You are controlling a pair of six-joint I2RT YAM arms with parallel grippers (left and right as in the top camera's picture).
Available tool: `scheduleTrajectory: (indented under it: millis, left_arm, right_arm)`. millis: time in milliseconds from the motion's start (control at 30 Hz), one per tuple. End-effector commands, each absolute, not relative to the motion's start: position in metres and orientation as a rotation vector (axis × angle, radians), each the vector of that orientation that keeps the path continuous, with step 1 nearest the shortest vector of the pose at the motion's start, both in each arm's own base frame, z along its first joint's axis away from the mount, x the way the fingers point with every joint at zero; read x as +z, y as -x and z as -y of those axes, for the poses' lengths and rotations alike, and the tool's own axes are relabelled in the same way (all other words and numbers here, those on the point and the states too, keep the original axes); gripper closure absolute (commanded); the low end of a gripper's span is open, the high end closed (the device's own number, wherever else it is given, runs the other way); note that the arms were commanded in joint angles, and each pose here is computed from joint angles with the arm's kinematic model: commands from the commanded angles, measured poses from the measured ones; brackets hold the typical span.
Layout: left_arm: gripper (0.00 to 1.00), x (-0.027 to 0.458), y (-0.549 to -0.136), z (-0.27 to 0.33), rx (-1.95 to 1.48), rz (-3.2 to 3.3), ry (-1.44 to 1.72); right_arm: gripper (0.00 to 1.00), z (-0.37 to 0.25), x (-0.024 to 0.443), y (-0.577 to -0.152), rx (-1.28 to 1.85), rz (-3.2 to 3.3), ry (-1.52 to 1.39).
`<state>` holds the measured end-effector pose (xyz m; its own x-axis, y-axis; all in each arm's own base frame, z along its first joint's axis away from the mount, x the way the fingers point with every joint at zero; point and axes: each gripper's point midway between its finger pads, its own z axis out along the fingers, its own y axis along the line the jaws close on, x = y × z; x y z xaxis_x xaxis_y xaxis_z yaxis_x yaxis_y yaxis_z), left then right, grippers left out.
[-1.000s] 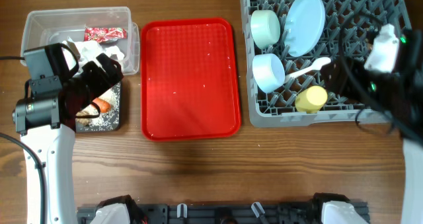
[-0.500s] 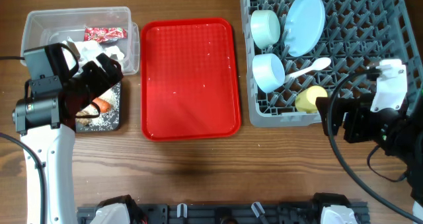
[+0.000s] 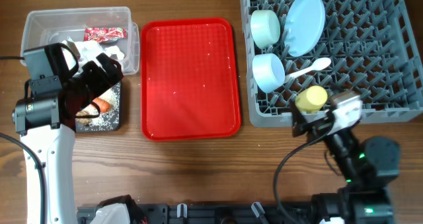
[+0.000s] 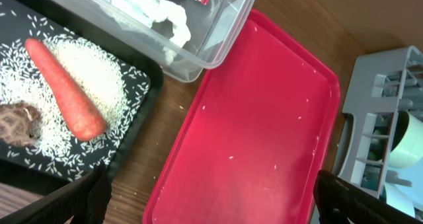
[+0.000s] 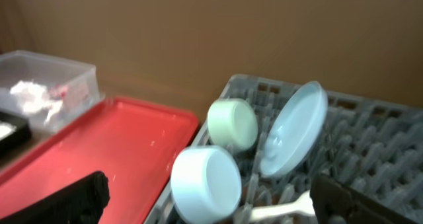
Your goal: Sort waste into correct bins and load items into the dishwasher rack
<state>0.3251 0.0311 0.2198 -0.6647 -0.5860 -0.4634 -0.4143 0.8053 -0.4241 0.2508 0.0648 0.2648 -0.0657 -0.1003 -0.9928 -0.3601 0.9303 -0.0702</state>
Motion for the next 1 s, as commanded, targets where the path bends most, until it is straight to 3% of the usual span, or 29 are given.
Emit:
scheduleTrajectory:
  millis: [0,500,967]
  left_arm:
    - [0.00,0.226,-0.326,-0.028,-0.385,-2.384,0.691]
    - [0.00,0.226,-0.326,-0.028,-0.385,-2.384,0.691]
    - [0.00,0.226,-0.326,-0.028,-0.385,-2.383,0.692]
  right_arm:
    - [0.00,-0.073,0.241,-0.245,0.220,-1.535,0.384]
    - [0.00,-0.065,0.181,-0.236,0.142,-1.500,0.386]
    - [0.00,-0.065,0.180,-0.236,0.142,-1.503,0.387]
